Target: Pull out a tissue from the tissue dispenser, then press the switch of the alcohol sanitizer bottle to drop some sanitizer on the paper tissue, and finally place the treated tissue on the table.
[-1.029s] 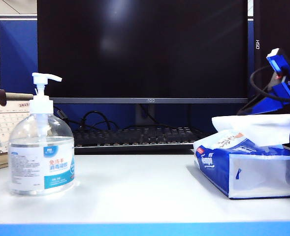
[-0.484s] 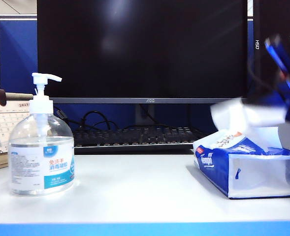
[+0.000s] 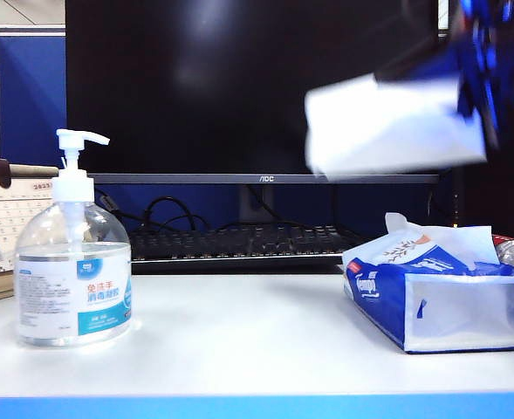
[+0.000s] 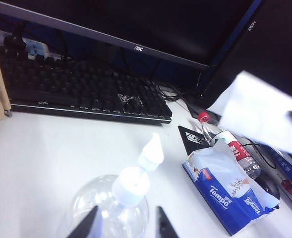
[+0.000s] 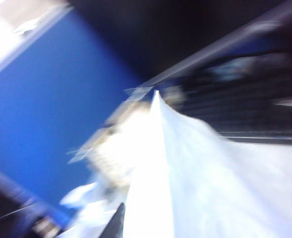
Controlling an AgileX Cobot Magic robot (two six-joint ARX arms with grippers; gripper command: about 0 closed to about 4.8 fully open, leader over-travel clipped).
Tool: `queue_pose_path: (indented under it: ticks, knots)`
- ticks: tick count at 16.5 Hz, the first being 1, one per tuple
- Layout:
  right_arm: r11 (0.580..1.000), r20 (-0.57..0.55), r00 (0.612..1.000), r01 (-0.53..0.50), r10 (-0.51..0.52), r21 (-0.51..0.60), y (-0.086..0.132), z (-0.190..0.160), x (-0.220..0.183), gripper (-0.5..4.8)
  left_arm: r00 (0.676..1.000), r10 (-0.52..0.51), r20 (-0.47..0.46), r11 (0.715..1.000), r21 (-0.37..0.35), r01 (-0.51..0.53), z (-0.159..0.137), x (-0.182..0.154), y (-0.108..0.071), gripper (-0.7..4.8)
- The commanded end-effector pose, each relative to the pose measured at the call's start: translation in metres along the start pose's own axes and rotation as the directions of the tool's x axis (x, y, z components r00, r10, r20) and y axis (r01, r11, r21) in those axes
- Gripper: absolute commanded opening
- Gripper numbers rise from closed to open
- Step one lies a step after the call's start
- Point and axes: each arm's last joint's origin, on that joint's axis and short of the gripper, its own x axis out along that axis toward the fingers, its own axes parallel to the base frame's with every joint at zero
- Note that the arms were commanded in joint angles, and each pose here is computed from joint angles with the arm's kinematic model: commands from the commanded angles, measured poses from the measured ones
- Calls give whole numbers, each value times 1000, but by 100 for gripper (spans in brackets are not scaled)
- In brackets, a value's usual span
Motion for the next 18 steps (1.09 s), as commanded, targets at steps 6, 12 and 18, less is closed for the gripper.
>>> queue_pose_path:
  ticks: [6,12,18]
  knots:
    - [998,-233,971,-56,56,4,38,-43,23,-5,998,-51,44,997,-63,54,14,11,3,151]
    - [996,-349,933,-84,94,44,37,-76,46,-5,997,-73,-25,996,-48,71,39,28,9,152]
    - [983,-403,897,-174,183,60,36,-76,96,-5,989,-115,-95,990,-97,106,37,39,17,152]
